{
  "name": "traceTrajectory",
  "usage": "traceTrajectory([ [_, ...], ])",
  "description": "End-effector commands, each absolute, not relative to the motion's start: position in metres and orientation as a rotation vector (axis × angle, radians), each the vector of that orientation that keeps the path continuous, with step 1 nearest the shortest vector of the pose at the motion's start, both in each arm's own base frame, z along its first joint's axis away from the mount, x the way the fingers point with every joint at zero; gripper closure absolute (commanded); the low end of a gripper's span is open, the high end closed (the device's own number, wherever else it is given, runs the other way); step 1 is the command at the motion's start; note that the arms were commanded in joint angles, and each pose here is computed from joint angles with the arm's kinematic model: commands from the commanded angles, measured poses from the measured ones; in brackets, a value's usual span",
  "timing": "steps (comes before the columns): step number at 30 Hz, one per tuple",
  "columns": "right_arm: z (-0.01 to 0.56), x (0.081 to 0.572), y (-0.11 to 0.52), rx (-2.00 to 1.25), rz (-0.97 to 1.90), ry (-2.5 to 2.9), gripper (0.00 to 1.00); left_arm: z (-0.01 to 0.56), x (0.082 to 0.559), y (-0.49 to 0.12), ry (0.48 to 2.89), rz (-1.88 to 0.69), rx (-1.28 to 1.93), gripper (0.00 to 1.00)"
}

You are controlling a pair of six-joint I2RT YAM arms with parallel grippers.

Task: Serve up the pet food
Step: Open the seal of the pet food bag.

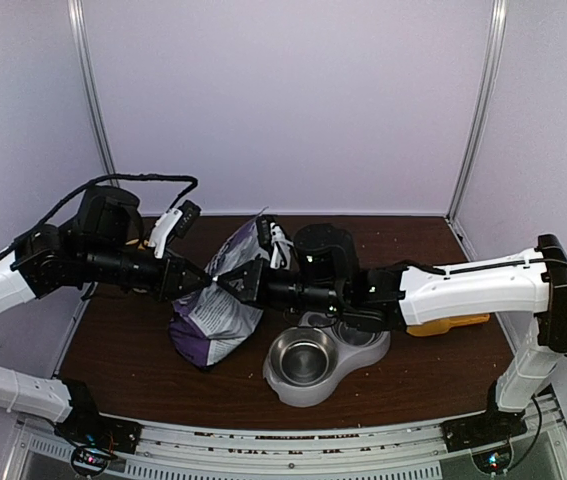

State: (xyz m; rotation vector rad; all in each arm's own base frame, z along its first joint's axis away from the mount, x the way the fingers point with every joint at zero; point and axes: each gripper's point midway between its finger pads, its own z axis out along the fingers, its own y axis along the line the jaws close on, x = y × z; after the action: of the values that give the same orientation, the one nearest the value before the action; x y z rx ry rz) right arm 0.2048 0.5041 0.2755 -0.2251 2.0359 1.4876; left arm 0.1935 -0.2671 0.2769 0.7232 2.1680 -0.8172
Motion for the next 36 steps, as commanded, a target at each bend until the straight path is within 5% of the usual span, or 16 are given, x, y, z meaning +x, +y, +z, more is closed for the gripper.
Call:
traceTrajectory([
  [1,0.257,0.206,0.507,-0.246,1.433,2.081,1.00,0.283,0.205,-0.273,2.148,-0.798,0.726,0.90],
  [15,0.264,0.204,0.509,-0.268,1.462,2.046,1.00,0.264,0.215,-0.259,2.248,-0.641,0.701,0.83],
  [24,0.267,0.205,0.516,-0.287,1.467,2.030,1.00,0.255,0.217,-0.255,2.295,-0.571,0.728,1.00],
  [32,0.280,0.212,0.510,-0.249,1.487,2.001,1.00,0.265,0.219,-0.249,2.257,-0.577,0.671,1.00],
  [36,0.288,0.217,0.503,-0.223,1.506,1.977,0.82,0.275,0.216,-0.251,2.208,-0.644,0.642,1.00],
])
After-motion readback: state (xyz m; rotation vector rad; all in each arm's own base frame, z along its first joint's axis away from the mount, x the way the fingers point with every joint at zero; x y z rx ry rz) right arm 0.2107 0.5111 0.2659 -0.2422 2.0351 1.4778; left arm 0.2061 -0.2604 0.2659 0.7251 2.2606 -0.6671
